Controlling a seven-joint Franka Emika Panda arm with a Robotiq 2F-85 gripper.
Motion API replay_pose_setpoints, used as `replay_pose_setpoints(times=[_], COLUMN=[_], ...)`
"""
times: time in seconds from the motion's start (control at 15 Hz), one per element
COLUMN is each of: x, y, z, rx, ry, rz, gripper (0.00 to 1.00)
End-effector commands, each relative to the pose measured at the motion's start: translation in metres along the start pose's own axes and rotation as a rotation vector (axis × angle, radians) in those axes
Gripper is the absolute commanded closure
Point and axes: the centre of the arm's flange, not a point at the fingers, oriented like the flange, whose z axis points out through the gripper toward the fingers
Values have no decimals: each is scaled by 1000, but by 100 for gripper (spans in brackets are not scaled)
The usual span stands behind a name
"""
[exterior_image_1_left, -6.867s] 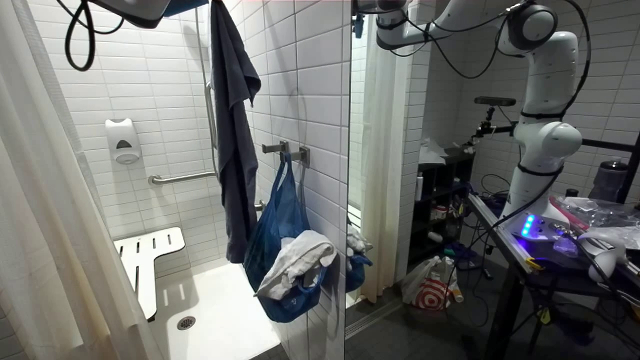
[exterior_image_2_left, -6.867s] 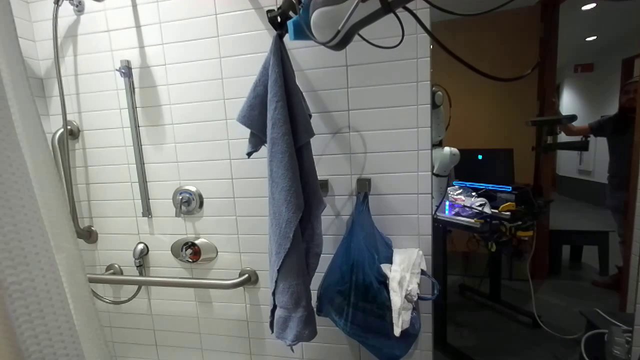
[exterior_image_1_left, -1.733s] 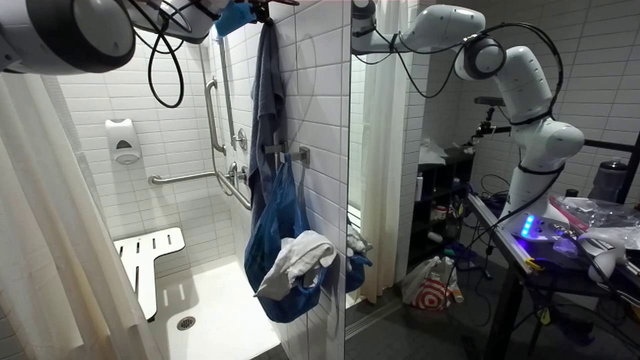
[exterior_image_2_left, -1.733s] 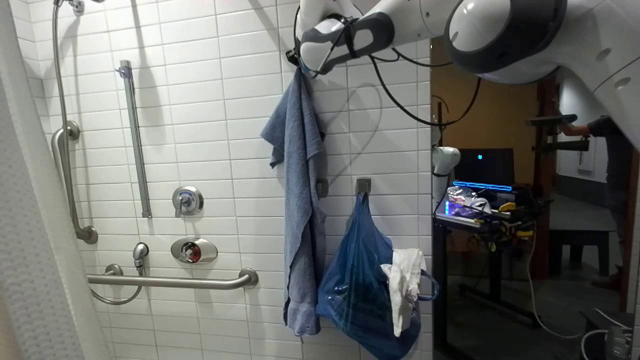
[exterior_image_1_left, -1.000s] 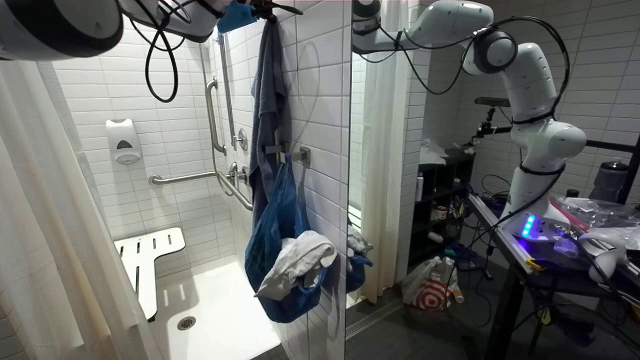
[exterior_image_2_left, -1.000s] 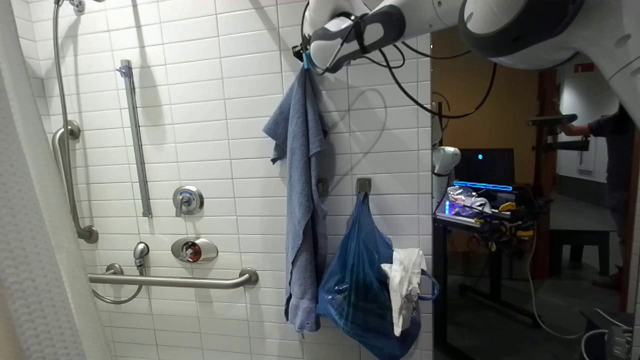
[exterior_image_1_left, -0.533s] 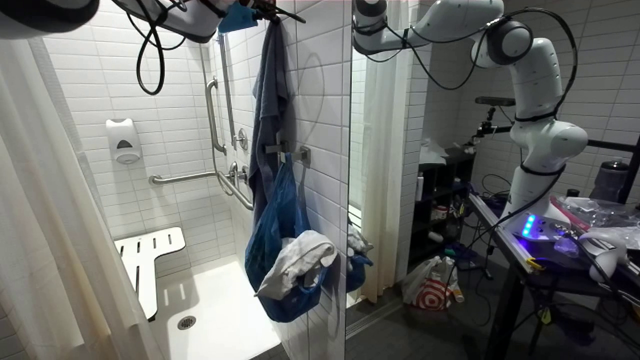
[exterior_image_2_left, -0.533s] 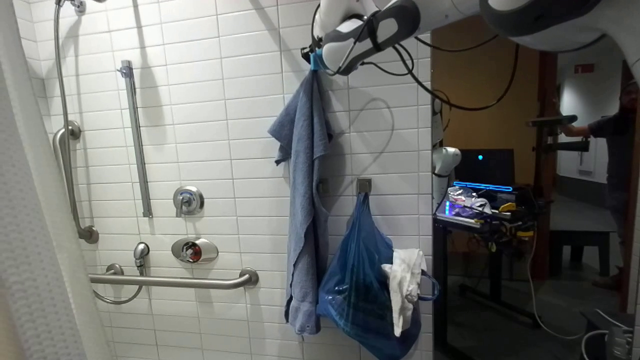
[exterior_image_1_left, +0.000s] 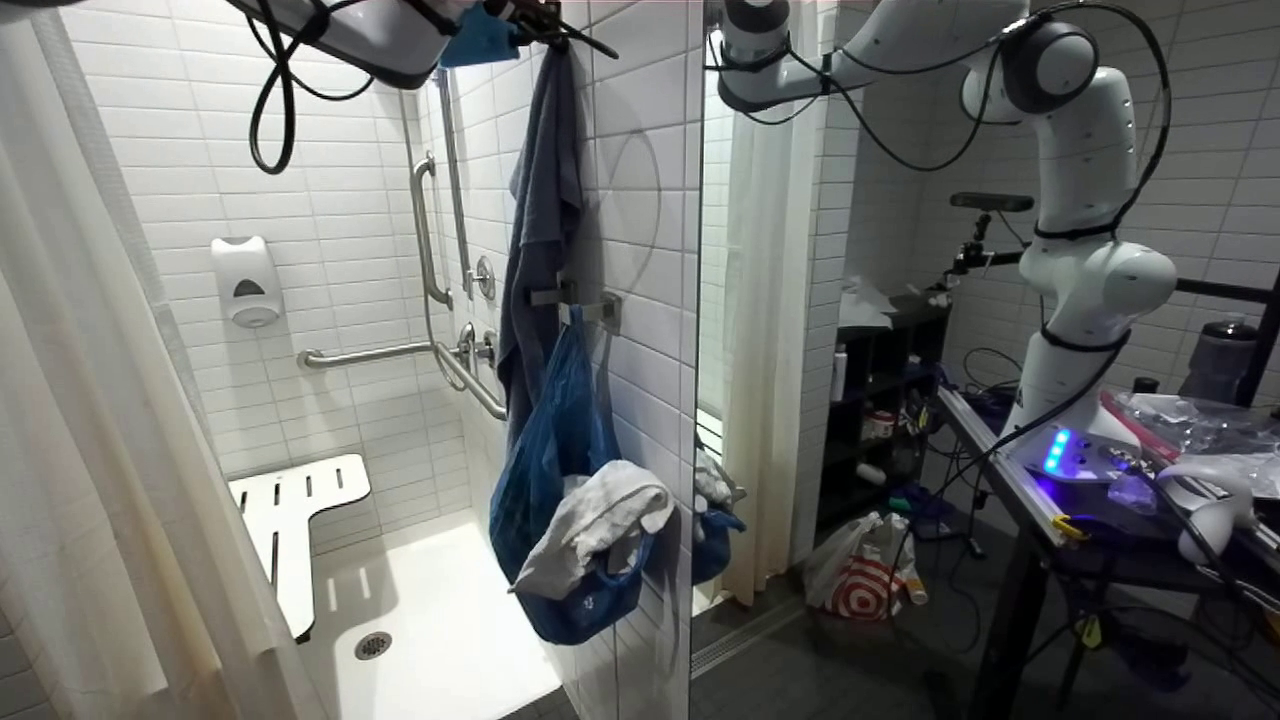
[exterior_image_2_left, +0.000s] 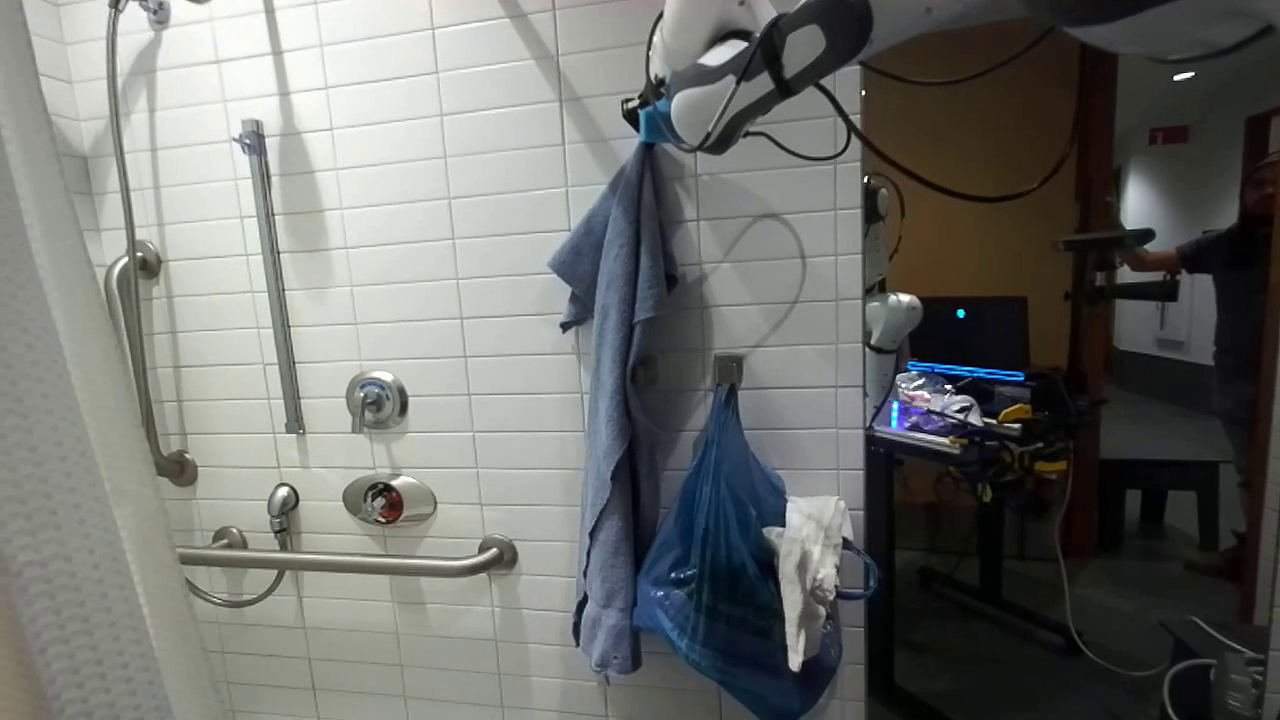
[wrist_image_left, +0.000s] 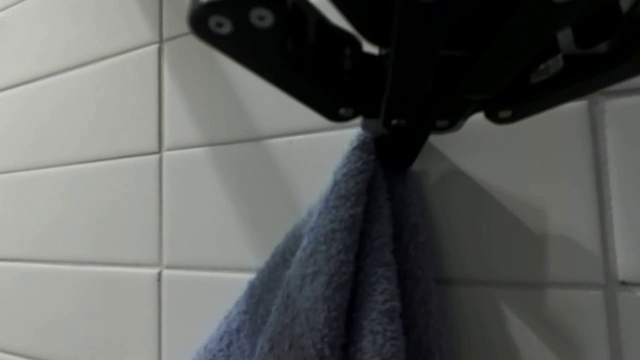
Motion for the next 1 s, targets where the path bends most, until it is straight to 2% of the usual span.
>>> replay_pose_setpoints(times=[0.0,0.53,0.93], x=[-12,-19,-38], y=[25,43,53], z=[-8,-21,-14], rx=[-36,-61,-77], ry=[-1,-22,-30], rz=[25,38,79], gripper=[100,100,100])
